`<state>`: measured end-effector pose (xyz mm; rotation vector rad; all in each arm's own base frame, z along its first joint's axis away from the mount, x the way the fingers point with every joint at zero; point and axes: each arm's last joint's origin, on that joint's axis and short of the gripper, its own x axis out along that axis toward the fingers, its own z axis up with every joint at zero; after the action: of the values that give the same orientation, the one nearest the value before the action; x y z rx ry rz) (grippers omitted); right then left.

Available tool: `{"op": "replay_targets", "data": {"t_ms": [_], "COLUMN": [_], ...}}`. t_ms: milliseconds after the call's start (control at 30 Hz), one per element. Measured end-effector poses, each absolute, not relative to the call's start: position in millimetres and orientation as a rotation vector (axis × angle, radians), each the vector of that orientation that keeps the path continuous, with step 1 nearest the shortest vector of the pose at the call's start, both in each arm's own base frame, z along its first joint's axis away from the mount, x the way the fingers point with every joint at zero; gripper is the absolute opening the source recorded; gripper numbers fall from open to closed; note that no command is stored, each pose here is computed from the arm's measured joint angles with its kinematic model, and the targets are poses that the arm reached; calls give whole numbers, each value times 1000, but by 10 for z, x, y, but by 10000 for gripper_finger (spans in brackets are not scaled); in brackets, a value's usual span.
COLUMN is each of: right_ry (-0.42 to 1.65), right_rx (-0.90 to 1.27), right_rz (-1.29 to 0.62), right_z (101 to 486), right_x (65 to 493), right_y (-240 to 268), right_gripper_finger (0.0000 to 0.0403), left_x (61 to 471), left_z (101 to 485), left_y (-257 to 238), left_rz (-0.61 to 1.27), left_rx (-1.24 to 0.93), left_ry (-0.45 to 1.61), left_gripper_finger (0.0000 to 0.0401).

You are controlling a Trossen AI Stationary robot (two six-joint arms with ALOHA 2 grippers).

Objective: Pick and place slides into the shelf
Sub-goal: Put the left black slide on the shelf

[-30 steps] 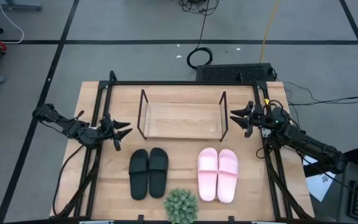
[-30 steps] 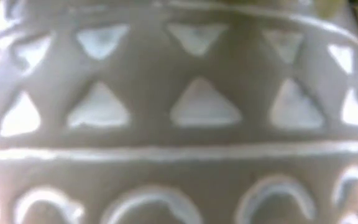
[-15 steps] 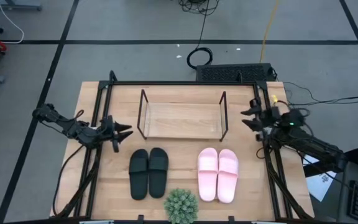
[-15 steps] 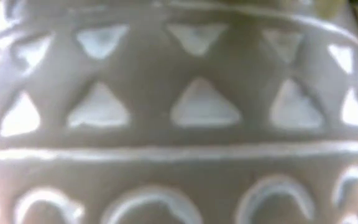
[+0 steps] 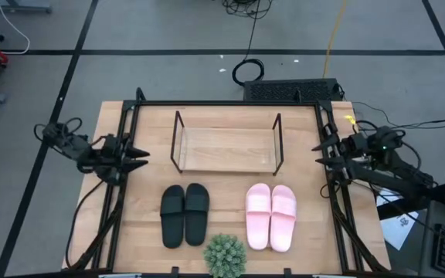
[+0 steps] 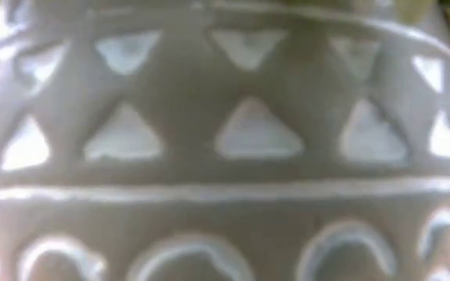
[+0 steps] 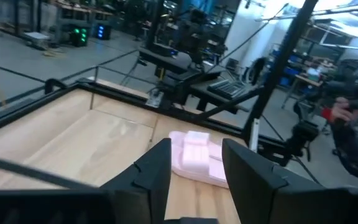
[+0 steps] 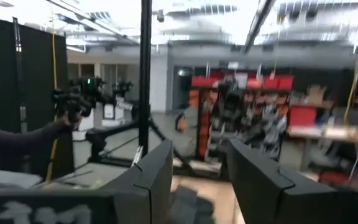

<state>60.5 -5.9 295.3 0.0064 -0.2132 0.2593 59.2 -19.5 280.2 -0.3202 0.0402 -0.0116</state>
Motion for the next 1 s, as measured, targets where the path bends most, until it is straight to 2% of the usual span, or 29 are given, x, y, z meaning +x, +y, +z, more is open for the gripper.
{"op": "replay_targets", "data": {"t_ms": [200, 367, 533, 633, 800, 1000], "right_ry": [-226, -241, -198, -162, -165, -192], "right_rx": [50, 27, 23, 33, 2, -57], "right_rz": [311, 350, 453, 523, 625, 618], "right_z": [3061, 3230, 3366, 3395, 3468, 3570], "right_x": [556, 547, 725, 886, 1078, 1105], "right_y": [-16, 7, 0, 17, 134, 267], "right_gripper_finger": [144, 144, 144, 144, 144, 144], "left_x": [786, 975, 1148, 1234, 1367, 1493], "left_z": [3032, 3436, 3916, 4073, 4125, 3949], "left_y": [-387, -627, -958, -1221, -1743, -2342], "left_rz": [-59, -98, -93, -52, 43, 101], "left_rx": [-332, -308, -227, -195, -207, -294], "left_ry": [139, 169, 167, 197, 225, 236], "left_gripper_finger": [145, 145, 145, 145, 145, 145]}}
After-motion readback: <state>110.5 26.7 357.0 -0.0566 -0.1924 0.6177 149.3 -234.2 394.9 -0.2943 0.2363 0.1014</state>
